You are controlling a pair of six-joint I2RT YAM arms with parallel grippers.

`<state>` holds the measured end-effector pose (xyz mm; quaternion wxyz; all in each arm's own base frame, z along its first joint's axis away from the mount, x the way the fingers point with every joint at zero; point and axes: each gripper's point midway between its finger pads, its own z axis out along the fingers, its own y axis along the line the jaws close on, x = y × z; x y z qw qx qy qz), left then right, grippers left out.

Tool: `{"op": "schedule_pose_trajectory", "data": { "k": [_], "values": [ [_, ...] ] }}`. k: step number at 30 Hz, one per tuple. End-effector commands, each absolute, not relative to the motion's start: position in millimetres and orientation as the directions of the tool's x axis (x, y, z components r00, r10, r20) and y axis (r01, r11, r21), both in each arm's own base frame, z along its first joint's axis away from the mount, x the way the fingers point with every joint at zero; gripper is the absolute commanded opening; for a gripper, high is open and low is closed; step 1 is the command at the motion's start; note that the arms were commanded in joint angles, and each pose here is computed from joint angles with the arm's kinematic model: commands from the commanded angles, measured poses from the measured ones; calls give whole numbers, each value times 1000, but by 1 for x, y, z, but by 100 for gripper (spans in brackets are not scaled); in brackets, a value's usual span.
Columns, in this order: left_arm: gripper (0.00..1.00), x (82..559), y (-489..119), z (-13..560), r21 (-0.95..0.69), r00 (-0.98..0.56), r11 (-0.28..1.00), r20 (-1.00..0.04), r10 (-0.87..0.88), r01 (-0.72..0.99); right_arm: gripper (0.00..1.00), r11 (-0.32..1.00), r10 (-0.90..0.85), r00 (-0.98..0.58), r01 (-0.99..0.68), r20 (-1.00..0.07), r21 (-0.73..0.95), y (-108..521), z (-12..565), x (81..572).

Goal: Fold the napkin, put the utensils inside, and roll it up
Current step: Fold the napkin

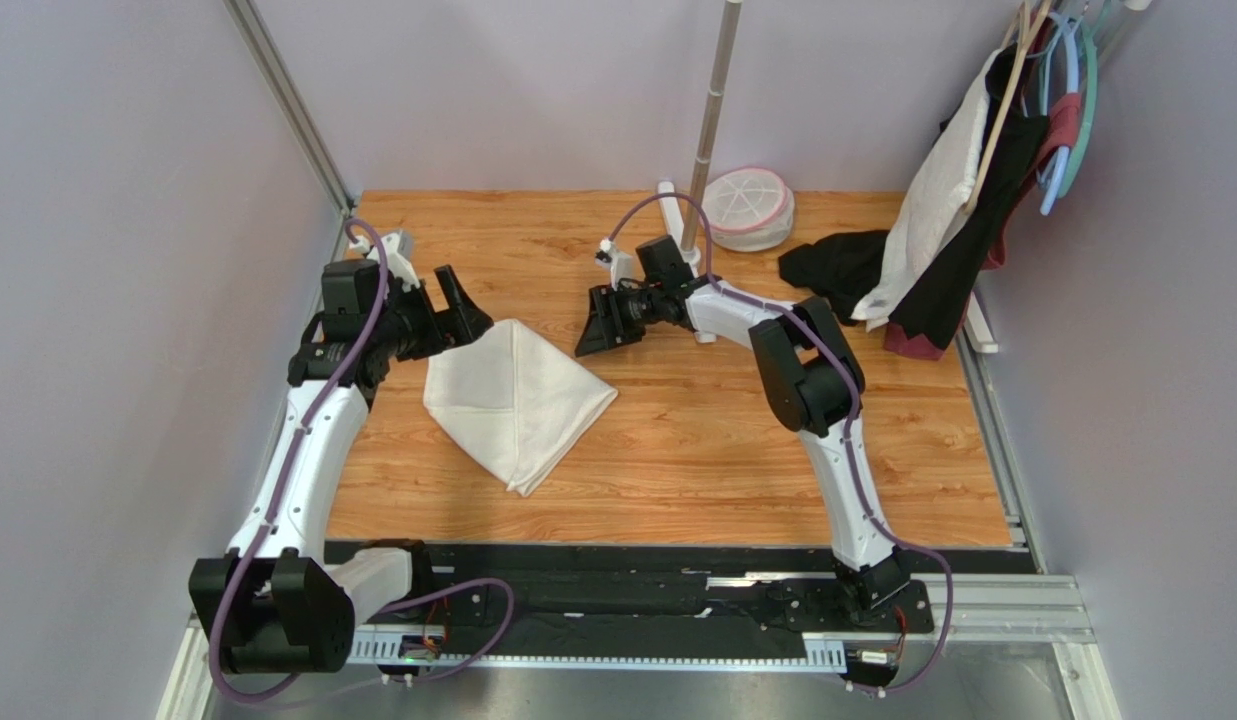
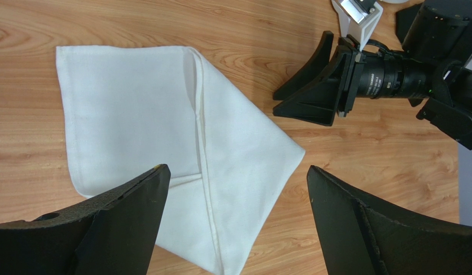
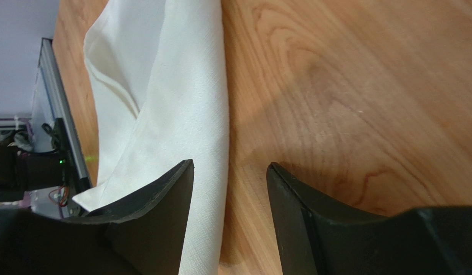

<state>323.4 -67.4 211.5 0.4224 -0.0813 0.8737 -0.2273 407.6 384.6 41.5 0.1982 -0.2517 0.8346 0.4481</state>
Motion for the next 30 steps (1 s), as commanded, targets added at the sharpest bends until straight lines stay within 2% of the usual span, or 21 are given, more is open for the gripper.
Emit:
{"op": "schedule_pose_trajectory", "data": {
  "k": [1,5,10,14,15,18,19,21,22,24,25,27,28,30],
  "values": [
    [99,324,-63,215,-447,-615,892,-722,-317,64,56,389,-300,-817,-577,-493,719,397,33,379],
    [99,324,-66,216,-455,-616,888,-721,-317,75,55,392,-325,-821,-569,-469,723,401,21,366],
    [99,323,-70,216,-469,-623,879,-715,-318,89,47,423,-334,-830,-555,-446,716,403,10,360],
    [99,323,-70,216,-472,-623,877,-714,-319,92,26,472,-319,-847,-531,-425,704,401,1,362],
    [99,323,-70,216,-471,-622,877,-714,-320,90,16,491,-312,-853,-522,-419,698,399,-2,363],
    [99,322,-70,216,-469,-624,878,-715,-317,92,0,534,-274,-872,-488,-405,690,393,-3,363],
    [99,322,-70,216,-467,-624,880,-716,-314,93,0,561,-254,-889,-457,-382,690,386,-11,359],
    [99,321,-67,214,-460,-624,884,-715,-315,81,0,595,-212,-884,-456,-417,662,379,-3,366],
    [99,320,-67,215,-459,-620,885,-719,-314,83,0,633,-186,-907,-404,-377,660,366,-13,358],
    [99,318,-68,213,-460,-619,884,-718,-318,80,0,679,-126,-906,-375,-403,631,350,-5,365],
    [99,318,-68,213,-465,-618,882,-716,-323,78,0,718,-98,-928,-316,-360,620,335,-17,353],
    [98,317,-70,212,-467,-620,881,-714,-325,76,0,749,-40,-917,-289,-396,596,319,-6,355],
    [98,316,-74,212,-467,-623,881,-713,-322,80,0,779,-22,-935,-238,-354,581,304,-21,338],
    [98,313,-85,212,-468,-630,879,-711,-313,92,0,807,16,-917,-223,-398,546,290,-10,337]
  ]
}}
